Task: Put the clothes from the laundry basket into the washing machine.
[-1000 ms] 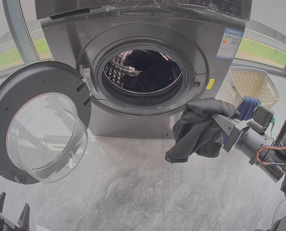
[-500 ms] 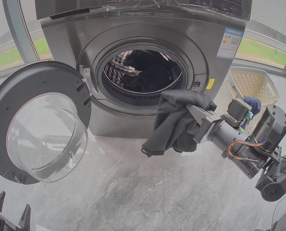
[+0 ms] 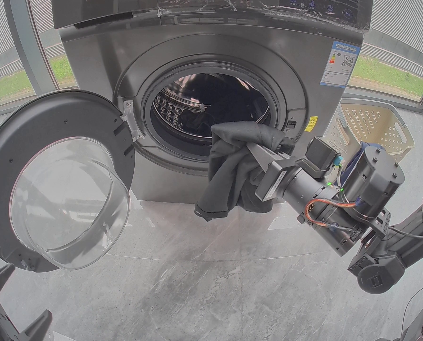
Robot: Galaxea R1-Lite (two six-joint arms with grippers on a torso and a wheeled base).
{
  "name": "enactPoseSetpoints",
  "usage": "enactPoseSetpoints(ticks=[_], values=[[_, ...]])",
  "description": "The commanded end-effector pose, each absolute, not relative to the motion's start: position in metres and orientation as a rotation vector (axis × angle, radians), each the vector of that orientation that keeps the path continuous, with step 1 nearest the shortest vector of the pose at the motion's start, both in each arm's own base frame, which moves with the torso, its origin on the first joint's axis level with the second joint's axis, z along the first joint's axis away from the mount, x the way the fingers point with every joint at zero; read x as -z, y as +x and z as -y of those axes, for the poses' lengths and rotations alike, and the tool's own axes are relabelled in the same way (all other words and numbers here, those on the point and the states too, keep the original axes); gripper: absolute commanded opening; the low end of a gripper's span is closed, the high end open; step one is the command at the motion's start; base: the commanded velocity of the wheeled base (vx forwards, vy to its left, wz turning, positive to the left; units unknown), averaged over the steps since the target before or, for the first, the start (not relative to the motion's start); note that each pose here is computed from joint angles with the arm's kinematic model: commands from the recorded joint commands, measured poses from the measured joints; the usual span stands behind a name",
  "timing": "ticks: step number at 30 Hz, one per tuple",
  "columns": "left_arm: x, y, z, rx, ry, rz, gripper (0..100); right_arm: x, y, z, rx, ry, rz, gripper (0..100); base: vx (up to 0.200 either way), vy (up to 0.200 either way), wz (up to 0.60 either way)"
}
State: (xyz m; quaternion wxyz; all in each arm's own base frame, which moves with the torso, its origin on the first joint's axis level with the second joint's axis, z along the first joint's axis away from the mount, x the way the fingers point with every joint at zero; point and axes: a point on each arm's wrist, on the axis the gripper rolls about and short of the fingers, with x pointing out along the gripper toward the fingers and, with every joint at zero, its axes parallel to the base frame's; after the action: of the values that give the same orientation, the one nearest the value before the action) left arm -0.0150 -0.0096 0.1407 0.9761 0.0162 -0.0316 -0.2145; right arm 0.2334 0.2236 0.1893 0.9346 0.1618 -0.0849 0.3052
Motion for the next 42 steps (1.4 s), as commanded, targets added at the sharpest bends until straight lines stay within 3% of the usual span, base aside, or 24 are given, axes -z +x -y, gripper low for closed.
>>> enactPoseSetpoints(ticks=[1, 10, 21, 29, 42], values=[[-0.163, 0.039, 0.014, 0.650, -0.014, -0.143, 100, -0.199, 0.242, -0.234, -0.670, 0.351, 0.223, 0, 0.000, 0.000, 0.00], [-0.159, 0.102, 0.038, 0.842, -0.016, -0.242, 100, -0.201, 0.245, -0.234, -0.666, 0.353, 0.231, 0, 0.000, 0.000, 0.00], [-0.145, 0.169, 0.073, 0.849, 0.004, -0.298, 100, -0.193, 0.250, -0.236, -0.638, 0.345, 0.207, 0, 0.000, 0.000, 0.00], [-0.132, 0.211, 0.098, 0.782, 0.028, -0.285, 100, -0.198, 0.248, -0.239, -0.647, 0.412, 0.210, 0, 0.000, 0.000, 0.00], [-0.120, 0.255, 0.132, 0.822, 0.003, -0.323, 100, -0.197, 0.247, -0.241, -0.648, 0.416, 0.200, 0, 0.000, 0.000, 0.00]])
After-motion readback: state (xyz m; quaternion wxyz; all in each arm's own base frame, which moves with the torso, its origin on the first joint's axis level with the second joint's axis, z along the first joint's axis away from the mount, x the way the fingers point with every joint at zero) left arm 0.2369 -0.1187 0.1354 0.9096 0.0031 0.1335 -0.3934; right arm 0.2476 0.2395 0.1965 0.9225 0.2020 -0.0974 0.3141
